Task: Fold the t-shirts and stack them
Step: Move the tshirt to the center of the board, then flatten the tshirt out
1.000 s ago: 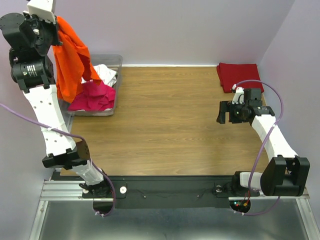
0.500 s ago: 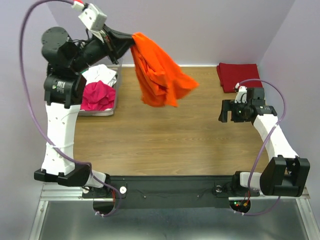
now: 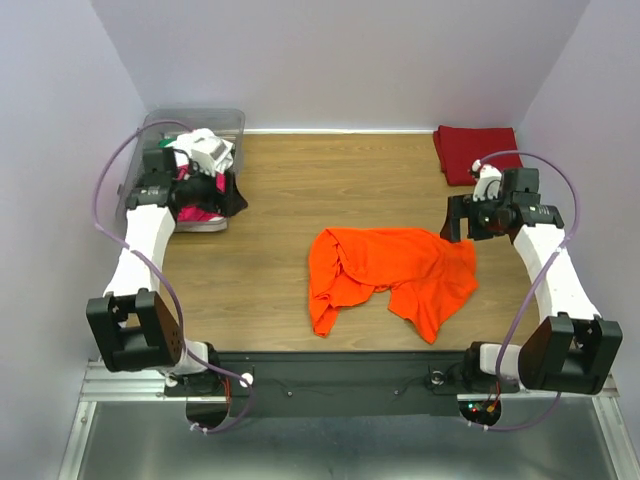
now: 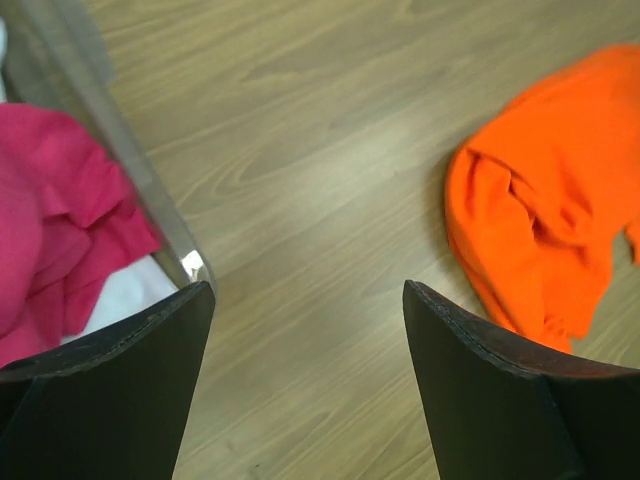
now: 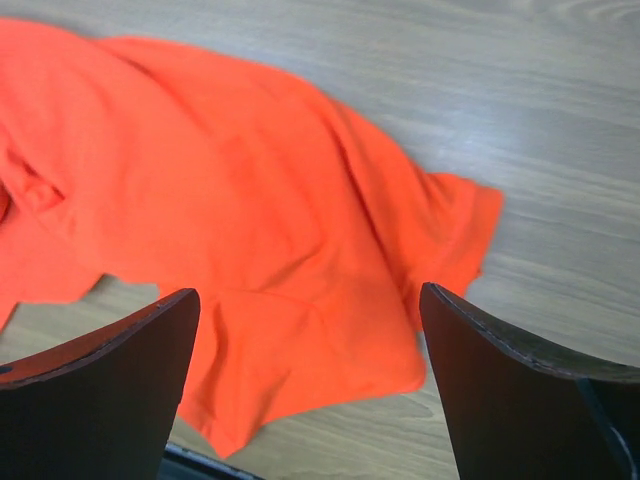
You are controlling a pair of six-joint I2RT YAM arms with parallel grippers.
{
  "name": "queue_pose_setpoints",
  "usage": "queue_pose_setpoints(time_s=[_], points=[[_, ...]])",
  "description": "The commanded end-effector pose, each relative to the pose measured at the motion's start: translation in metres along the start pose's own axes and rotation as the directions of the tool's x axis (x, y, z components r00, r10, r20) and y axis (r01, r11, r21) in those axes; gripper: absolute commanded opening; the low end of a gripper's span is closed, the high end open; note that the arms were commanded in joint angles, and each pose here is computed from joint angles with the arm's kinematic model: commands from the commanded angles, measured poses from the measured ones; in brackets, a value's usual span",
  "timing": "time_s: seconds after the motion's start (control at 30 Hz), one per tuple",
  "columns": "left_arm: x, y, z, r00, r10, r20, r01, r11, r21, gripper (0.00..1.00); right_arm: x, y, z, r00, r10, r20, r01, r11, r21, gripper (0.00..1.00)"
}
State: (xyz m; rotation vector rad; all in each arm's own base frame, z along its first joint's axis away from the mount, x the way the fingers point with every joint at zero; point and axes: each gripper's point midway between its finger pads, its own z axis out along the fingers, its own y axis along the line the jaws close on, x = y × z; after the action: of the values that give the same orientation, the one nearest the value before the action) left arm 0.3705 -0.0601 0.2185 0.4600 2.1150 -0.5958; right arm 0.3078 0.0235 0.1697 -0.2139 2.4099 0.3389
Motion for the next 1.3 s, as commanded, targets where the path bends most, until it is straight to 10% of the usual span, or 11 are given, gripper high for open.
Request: queue_pose_setpoints(time_s=[0.0, 0.37, 0.6, 0.93, 1.03, 1.27], points=[[0.006, -0.062, 0.000, 0.954, 0.300, 0.010, -0.298, 0.942, 0.155, 0.87, 0.026, 0.014, 0.009, 0.996, -0.004, -0.092, -0.007, 0.994, -0.113, 0.95], [0.131, -0.171, 0.076, 0.870, 0.441, -0.219, -0.339, 0.859, 0.384, 0.87, 0.080, 0.008, 0.029, 0.935, -0.033, -0.354, -0.030, 0.985, -0.170, 0.82], [0.173, -0.171, 0.115, 0.826, 0.442, -0.349, -0.320, 0.879, 0.354, 0.82, 0.119, -0.008, 0.055, 0.843, -0.076, -0.533, -0.008, 0.988, -0.153, 0.69], [0.156, -0.082, 0.134, 0.828, 0.332, -0.452, -0.272, 0.942, 0.195, 0.00, 0.076, -0.036, 0.124, 0.888, -0.004, -0.460, -0.030, 0.997, -0.068, 0.15], [0.134, -0.068, 0.129, 0.835, 0.346, -0.427, -0.286, 0.937, 0.201, 0.00, 0.033, -0.044, 0.135, 0.923, 0.001, -0.385, -0.019, 0.999, -0.044, 0.12], [0.100, -0.051, 0.109, 0.872, 0.314, -0.376, -0.260, 0.947, 0.188, 0.47, -0.018, -0.024, 0.090, 0.962, -0.078, -0.263, 0.052, 0.993, -0.104, 0.49]])
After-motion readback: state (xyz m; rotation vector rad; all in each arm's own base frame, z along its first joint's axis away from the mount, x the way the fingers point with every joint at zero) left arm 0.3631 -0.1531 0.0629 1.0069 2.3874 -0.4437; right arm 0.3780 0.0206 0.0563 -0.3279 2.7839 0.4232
